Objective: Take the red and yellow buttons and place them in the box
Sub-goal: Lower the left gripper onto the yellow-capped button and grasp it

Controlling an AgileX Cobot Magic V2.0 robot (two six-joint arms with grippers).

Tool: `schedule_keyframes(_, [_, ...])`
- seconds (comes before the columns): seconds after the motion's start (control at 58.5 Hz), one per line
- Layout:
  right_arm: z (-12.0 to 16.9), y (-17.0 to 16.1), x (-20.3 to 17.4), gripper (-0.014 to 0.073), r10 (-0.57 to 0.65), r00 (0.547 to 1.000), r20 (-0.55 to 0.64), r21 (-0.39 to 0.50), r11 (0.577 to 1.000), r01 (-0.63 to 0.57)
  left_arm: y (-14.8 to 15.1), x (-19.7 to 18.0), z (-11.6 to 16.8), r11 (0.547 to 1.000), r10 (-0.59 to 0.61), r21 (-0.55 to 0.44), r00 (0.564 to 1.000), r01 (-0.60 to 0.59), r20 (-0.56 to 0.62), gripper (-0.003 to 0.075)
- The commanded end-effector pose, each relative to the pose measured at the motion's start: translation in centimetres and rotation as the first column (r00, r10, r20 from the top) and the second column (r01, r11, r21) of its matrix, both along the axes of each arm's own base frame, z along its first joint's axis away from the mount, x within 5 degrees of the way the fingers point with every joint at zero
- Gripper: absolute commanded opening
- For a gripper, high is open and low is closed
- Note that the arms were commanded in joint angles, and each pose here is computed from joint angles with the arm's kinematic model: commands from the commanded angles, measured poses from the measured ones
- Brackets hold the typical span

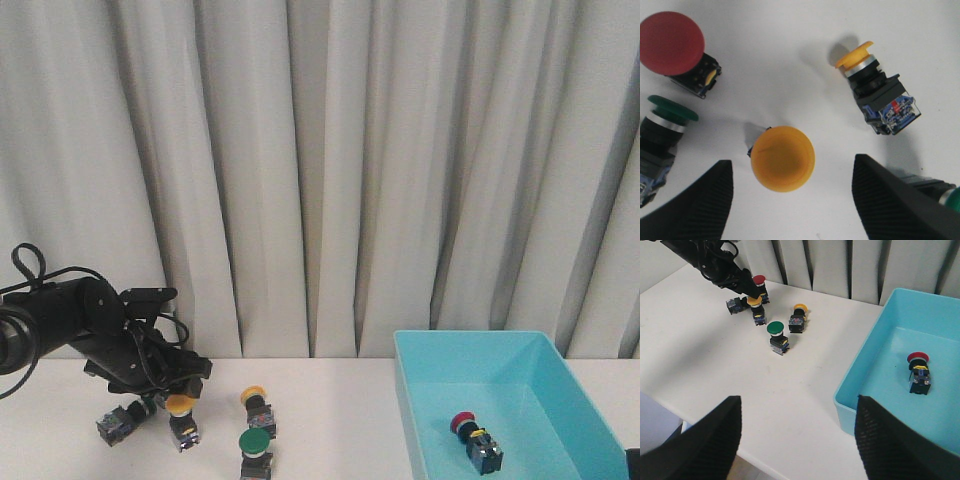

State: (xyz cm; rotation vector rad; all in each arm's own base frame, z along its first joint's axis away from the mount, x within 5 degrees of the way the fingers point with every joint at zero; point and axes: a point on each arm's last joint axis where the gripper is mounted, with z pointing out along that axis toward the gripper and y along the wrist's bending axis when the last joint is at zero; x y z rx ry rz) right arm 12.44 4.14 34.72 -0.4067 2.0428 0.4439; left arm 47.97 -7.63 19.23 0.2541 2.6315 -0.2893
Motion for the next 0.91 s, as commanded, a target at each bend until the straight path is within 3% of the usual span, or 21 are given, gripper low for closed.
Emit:
schedule_keyframes(0.0, [1.1,-0.1,0.3,0.0466,-0.031,0.997,0.066,0.027,0.999,0.030,-0.3,0.2,4.4,0.999,0.025,-0.039,0.989,-0.019,0.146,0.0486])
schedule_keyframes(0.427, [1.1,-0.1,0.2,0.0466,-0.029,0.998,0.064,0.028,0.999,0.027,-0.2,0.5,4.6,0.999,0.036,-0.043,0.983,-0.029,0.178,0.0486])
schedule_keyframes(0.888, [1.1,-0.1,0.2,0.0466,-0.028,0.998,0.063,0.026,0.999,0.026,-0.3,1.1,1.8,0.998,0.045,-0.041,0.991,-0.040,0.124,0.0486])
